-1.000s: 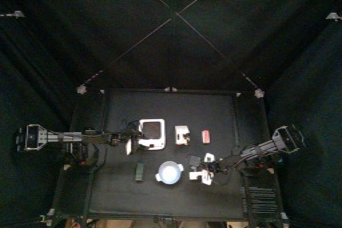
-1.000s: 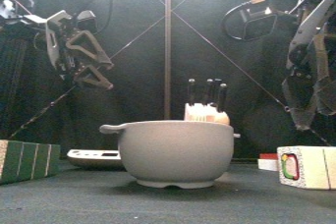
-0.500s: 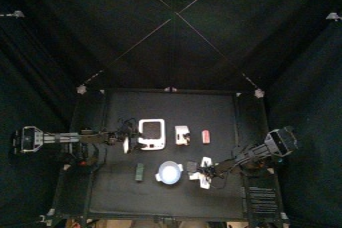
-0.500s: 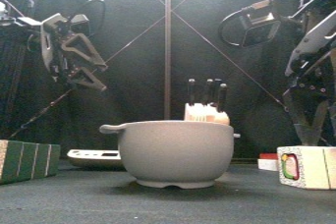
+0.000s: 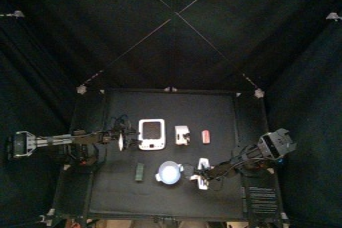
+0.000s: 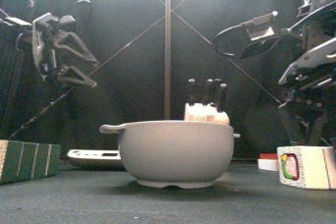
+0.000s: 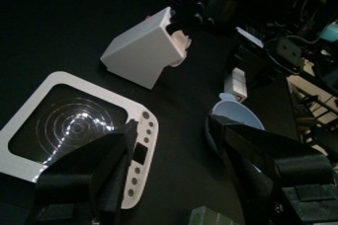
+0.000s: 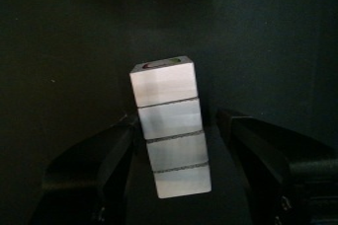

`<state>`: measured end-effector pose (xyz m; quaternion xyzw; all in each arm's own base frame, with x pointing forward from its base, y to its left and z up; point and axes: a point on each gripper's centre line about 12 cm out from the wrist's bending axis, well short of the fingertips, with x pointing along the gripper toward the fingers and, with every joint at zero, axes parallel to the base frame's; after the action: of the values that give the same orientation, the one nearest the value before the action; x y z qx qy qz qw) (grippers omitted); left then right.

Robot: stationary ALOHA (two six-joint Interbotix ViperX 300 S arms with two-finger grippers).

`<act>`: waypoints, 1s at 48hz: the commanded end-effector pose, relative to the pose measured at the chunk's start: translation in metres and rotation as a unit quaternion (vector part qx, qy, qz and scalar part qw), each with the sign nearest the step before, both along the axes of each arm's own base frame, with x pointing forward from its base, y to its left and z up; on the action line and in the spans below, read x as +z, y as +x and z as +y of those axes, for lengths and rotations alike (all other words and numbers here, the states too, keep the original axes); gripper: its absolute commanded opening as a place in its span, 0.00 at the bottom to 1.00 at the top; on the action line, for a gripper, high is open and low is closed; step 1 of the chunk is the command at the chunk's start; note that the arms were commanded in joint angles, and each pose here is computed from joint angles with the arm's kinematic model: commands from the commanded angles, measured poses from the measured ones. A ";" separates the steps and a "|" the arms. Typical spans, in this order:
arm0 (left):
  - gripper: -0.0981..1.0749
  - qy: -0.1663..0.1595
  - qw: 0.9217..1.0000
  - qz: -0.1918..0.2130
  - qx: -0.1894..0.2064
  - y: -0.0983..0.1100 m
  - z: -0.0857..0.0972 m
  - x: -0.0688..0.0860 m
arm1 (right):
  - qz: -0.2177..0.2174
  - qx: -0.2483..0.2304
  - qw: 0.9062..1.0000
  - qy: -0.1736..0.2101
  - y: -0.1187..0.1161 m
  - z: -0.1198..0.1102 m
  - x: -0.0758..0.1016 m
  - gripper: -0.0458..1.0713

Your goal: Grab white sushi roll

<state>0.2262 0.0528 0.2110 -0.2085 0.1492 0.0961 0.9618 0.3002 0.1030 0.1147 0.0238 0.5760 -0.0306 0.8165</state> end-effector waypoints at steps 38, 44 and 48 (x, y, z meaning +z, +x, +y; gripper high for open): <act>0.87 0.027 0.999 -0.020 -0.010 0.002 0.001 0.006 | -0.010 0.003 1.000 -0.001 0.002 0.000 0.006 0.65; 0.88 0.032 0.999 -0.019 -0.006 0.001 0.003 0.005 | -0.017 0.002 1.000 0.002 0.004 0.001 0.011 0.55; 0.88 0.040 0.999 -0.019 -0.010 0.002 0.002 0.005 | -0.025 0.002 1.000 0.005 0.006 0.002 0.016 0.53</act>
<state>0.2250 0.0538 0.2104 -0.1749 0.1386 0.0904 0.9706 0.2996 0.1014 0.1138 0.0177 0.5781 -0.0320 0.8152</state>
